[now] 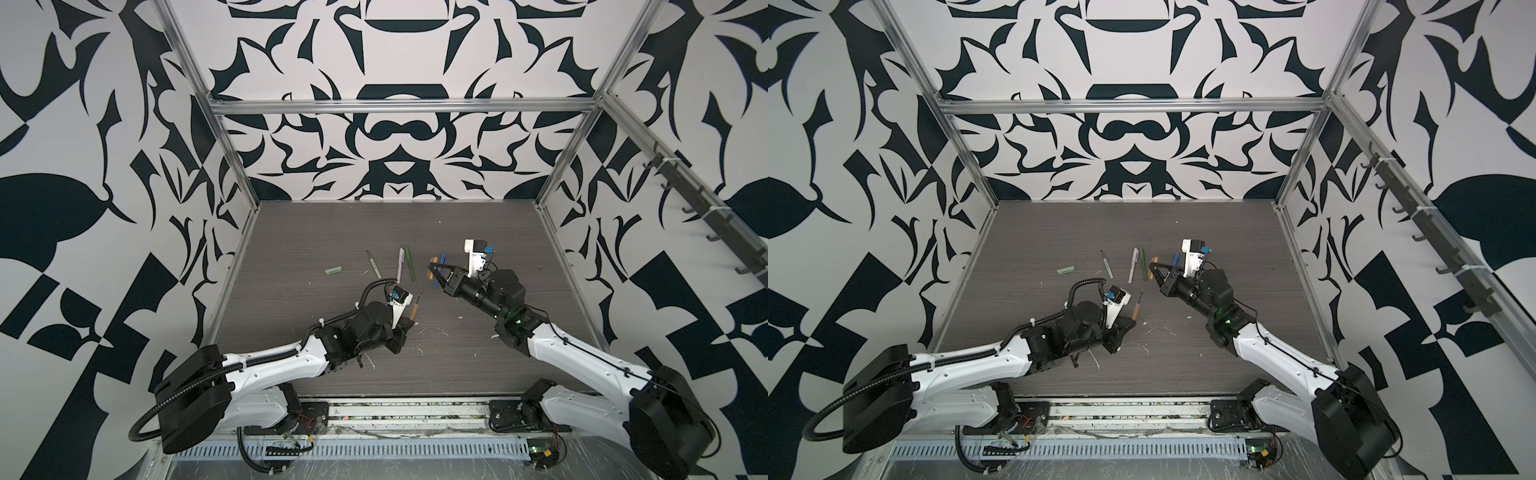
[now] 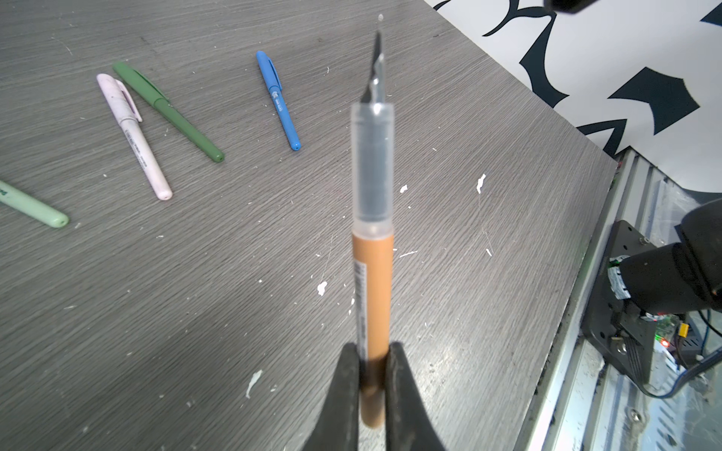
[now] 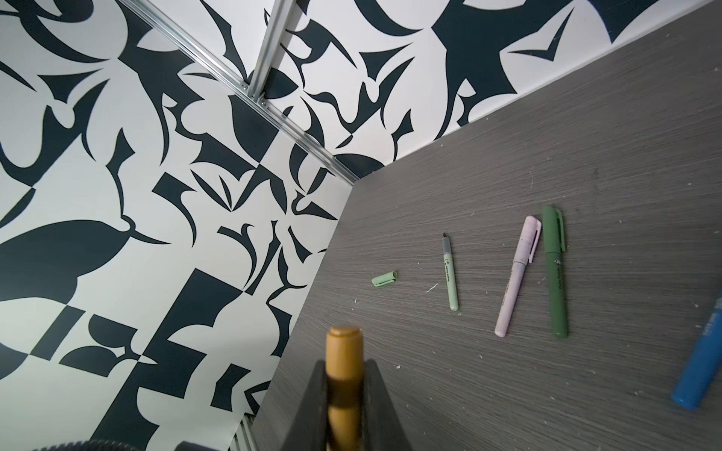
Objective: Insert the pens into the pen caps
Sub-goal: 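Bring the orange-brown cap with the right gripper above the pen's nib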
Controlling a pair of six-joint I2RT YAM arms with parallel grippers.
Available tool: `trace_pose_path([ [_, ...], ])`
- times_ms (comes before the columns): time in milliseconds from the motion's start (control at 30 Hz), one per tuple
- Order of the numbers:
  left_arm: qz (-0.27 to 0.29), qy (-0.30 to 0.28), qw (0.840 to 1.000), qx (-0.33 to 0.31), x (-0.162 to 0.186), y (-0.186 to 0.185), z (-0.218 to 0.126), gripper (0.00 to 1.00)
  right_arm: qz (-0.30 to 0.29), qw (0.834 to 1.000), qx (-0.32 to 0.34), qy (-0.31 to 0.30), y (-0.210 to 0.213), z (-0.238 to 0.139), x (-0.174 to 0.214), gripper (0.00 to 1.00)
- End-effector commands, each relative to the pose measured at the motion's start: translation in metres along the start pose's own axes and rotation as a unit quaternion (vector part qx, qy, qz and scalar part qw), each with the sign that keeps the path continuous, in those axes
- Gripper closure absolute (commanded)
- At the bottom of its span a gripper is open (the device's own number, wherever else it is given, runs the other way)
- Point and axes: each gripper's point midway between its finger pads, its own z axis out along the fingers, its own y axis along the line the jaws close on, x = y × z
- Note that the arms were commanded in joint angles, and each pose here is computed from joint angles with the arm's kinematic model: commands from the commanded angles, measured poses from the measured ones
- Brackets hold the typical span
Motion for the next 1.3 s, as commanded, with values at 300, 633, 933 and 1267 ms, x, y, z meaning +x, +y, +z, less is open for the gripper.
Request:
trace_pose_path([
  [300, -0.003, -0.014, 1.000, 0.015, -0.019, -0.010, 0.006, 1.00, -0.006, 0.999, -0.032, 0.000, 0.012, -0.001, 0.009, 0.99],
  [633, -0.006, -0.013, 1.000, 0.017, -0.019, -0.011, 0.007, 1.00, -0.011, 1.000, -0.028, 0.010, 0.009, 0.002, 0.018, 0.99],
  [933, -0.009, -0.008, 1.000, 0.018, -0.016, -0.010, 0.008, 1.00, -0.019, 1.000, -0.017, 0.003, 0.006, 0.000, 0.016, 1.00],
  [1267, -0.030, -0.026, 0.999, 0.030, -0.028, -0.015, 0.007, 1.00, -0.015, 0.999, -0.026, 0.031, 0.005, 0.005, 0.032, 1.00],
])
